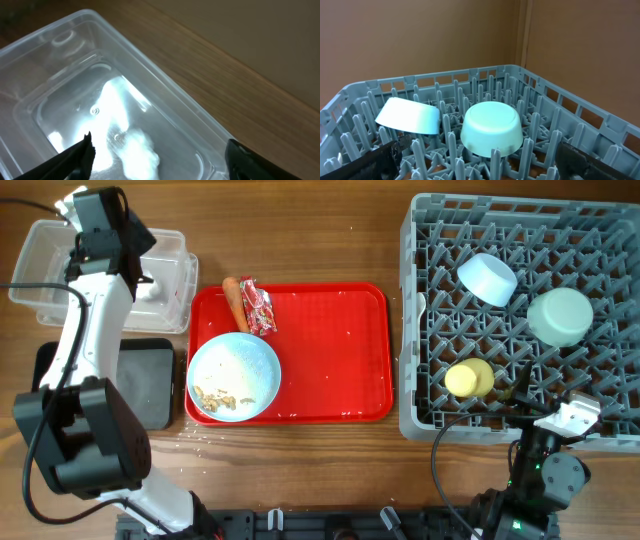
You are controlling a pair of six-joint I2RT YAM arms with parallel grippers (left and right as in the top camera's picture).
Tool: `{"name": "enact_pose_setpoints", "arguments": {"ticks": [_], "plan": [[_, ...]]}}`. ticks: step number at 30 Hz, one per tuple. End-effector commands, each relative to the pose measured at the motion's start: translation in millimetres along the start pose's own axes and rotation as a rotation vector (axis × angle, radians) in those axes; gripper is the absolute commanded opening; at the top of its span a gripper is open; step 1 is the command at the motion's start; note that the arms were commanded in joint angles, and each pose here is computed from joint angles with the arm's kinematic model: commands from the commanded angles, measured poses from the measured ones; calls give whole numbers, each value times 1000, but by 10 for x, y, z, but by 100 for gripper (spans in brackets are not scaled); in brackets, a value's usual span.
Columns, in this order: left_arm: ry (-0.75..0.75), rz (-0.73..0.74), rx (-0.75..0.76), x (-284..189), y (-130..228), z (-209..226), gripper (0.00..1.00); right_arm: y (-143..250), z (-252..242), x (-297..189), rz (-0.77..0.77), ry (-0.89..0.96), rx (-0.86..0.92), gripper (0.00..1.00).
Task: Sort waste into correct bins and load items into the dishwasher rack
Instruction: 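Move the white tissue into the clear plastic bin with the left gripper, then grasp the red snack wrapper and drop it in the clear bin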
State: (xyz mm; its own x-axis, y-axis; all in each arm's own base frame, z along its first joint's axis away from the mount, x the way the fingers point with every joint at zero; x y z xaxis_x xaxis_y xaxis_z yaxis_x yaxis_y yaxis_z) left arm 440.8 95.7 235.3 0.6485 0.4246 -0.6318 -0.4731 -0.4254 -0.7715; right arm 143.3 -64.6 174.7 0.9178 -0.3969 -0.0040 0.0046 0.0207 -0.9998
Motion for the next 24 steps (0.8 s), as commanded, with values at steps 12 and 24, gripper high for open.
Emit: {"name": "enact_pose_setpoints", "arguments": {"ticks": [12, 24], "plan": [[168, 444, 466, -406, 1888, -1439, 64, -11, -14, -4, -11, 14, 15, 99], [292, 661, 415, -323, 2224, -1539, 4, -11, -14, -4, -11, 14, 15, 100]]}}
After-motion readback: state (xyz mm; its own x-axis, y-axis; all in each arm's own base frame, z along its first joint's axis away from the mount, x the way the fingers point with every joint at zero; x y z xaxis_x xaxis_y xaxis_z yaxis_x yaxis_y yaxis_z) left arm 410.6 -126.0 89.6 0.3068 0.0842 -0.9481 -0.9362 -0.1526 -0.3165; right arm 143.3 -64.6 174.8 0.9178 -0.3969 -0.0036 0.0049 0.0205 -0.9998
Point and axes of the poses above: each gripper's point midway between its finger pads, its own x axis out along the fingers, its own z axis along the line the jaws close on, y = z × x, the point moved 9 cm from there along -x, back along the fingers, and after that the axes turned 1 degree about x, right-handed, at the moved point
